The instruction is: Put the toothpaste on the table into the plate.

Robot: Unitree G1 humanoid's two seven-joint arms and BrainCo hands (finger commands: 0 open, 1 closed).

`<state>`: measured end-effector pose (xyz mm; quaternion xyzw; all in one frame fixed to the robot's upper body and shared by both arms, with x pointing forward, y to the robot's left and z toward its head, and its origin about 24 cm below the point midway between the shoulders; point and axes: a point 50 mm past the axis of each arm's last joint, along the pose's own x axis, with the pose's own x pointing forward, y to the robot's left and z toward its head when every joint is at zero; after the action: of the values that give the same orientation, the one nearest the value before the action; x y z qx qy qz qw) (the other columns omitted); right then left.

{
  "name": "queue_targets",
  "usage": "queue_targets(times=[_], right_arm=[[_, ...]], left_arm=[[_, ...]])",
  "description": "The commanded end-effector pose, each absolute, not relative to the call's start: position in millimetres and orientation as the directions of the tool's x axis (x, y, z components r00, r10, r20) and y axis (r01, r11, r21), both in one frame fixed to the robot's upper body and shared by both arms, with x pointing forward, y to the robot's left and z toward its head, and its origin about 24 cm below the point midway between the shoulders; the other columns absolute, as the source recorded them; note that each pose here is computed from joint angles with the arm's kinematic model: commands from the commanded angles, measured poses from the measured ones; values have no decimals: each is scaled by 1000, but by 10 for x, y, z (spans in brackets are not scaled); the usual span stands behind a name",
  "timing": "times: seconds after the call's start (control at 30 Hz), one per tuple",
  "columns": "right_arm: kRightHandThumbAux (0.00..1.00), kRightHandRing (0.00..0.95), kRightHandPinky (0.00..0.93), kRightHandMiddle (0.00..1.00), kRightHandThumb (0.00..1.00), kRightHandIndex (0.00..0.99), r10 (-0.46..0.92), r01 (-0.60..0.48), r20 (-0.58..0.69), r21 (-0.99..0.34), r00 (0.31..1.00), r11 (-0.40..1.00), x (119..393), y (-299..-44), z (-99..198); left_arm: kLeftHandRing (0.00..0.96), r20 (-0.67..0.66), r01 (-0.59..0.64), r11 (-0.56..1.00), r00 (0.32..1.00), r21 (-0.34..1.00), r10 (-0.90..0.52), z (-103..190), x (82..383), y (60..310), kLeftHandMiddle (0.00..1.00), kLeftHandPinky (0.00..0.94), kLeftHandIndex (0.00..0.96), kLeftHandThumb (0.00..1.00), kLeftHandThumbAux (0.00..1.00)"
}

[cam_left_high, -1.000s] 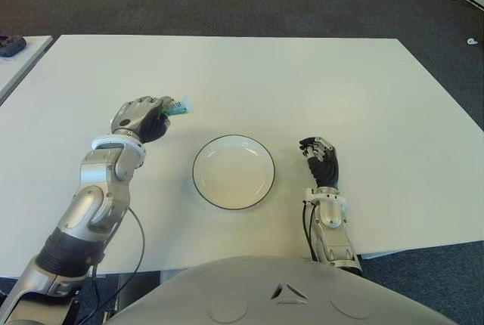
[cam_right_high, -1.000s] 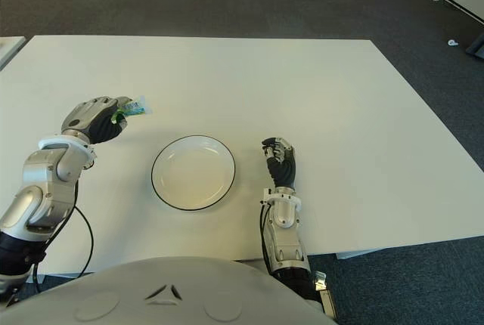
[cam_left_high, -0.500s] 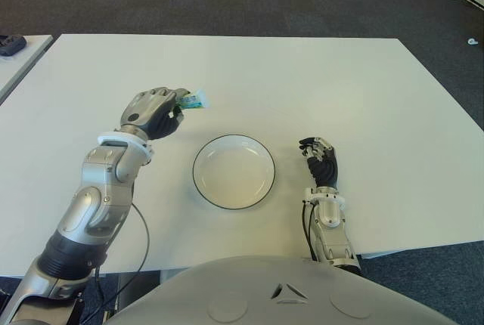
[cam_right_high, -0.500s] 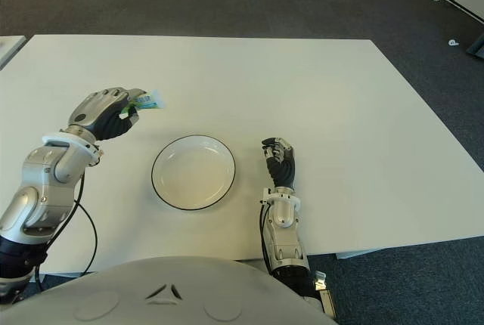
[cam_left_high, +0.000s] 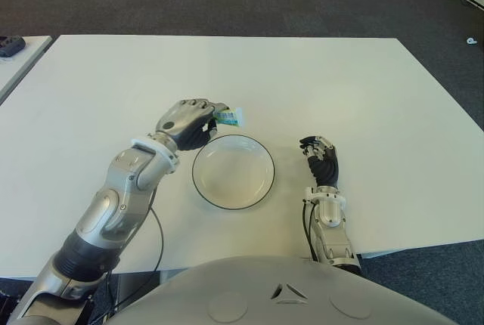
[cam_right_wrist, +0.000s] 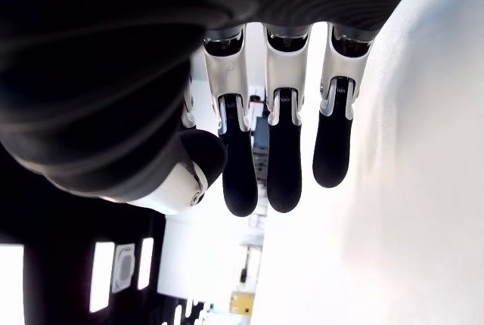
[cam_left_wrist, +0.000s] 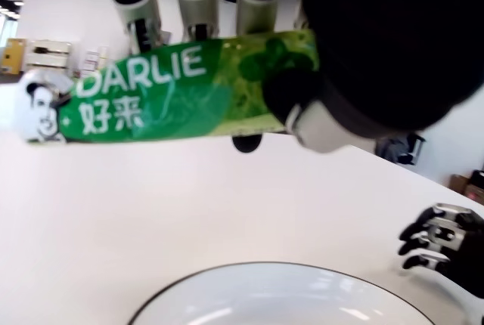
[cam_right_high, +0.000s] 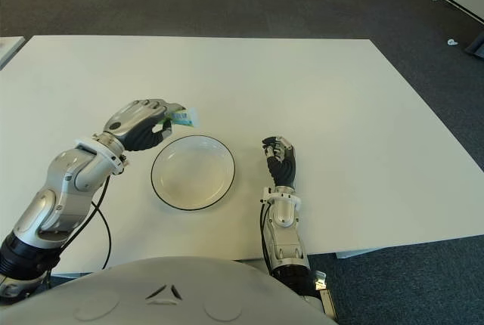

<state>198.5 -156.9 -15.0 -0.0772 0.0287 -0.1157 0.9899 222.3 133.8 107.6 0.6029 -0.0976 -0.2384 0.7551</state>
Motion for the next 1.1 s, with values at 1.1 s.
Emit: queue_targets(times=[1.1], right_arm=[[733,437,426,457,703,425,-245,238,-30,-148,969,960,1966,-1587,-138]], left_arm=[[853,-301,328,-114,604,938,-738,121,2223,1069,854,860,442,724,701]])
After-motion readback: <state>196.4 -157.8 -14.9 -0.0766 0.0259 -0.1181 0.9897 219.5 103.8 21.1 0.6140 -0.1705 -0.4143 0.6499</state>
